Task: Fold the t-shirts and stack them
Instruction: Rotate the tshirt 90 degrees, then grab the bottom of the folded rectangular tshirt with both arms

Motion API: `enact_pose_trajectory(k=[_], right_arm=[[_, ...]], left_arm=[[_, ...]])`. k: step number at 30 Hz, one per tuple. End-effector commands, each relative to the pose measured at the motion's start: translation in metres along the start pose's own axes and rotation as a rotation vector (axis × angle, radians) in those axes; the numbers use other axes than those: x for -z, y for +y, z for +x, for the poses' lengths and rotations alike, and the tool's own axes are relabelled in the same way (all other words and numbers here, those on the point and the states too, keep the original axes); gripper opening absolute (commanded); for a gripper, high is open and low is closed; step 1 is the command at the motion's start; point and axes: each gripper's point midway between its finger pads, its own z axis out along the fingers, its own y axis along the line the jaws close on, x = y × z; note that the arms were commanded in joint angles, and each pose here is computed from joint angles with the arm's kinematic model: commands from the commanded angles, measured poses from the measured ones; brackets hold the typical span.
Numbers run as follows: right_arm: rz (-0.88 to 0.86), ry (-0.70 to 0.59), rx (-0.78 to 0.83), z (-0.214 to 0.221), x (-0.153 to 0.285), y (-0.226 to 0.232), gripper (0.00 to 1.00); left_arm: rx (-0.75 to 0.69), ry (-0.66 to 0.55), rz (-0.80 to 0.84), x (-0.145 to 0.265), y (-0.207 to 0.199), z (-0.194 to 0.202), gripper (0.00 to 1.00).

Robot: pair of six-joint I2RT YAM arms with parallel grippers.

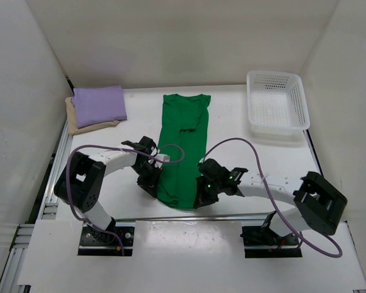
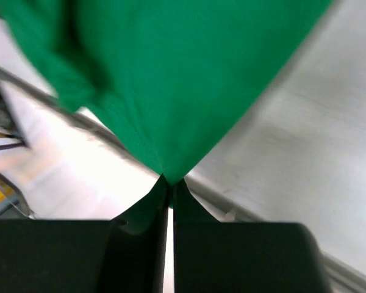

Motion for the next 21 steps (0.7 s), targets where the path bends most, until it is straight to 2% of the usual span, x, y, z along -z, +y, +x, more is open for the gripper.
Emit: enact_pose_trajectory(k=[1, 3, 5, 6, 7, 8, 10, 11, 13, 14, 21], right_arm=[[-0.009, -0.127, 0.028, -0.036, 0.032, 0.015, 0.0], [0.012, -0.18, 0.004, -0.062, 0.049, 0.009, 0.0], [0.05, -0.206, -0.009, -0.086, 0.059, -0.003, 0.0], [0.035, -0.245, 0.008, -0.105, 0.07, 0.006, 0.0], [0.035, -0.269, 0.021, -0.119, 0.074, 0.007, 0.0], [0.074, -0.26, 0.019, -0.131, 0.074, -0.006, 0.0], [0.067, -0.316, 0.037, -0.166, 0.09, 0.004, 0.0], [0.095, -0.313, 0.01, -0.183, 0.086, -0.008, 0.0], [0.114, -0.327, 0.006, -0.206, 0.089, -0.014, 0.0], [0.096, -0.337, -0.017, -0.229, 0.09, -0.015, 0.0], [0.104, -0.368, -0.061, -0.303, 0.084, -0.04, 0.0]], left_arm=[[-0.106, -0.162, 0.012, 0.03, -0.017, -0.032, 0.1], [-0.114, -0.177, 0.022, 0.04, -0.024, -0.037, 0.1], [-0.13, -0.236, 0.007, 0.059, -0.028, -0.058, 0.1], [-0.13, -0.241, -0.007, 0.063, -0.027, -0.065, 0.1], [-0.126, -0.306, -0.013, 0.081, -0.026, -0.088, 0.1], [-0.112, -0.325, -0.017, 0.089, -0.022, -0.098, 0.1], [-0.059, -0.349, -0.057, 0.099, 0.0, -0.121, 0.1], [-0.066, -0.399, -0.073, 0.117, 0.0, -0.143, 0.1], [-0.046, -0.405, -0.086, 0.12, 0.011, -0.163, 0.1], [-0.052, -0.456, -0.103, 0.136, 0.014, -0.182, 0.1], [-0.037, -0.489, -0.14, 0.136, 0.039, -0.241, 0.1]])
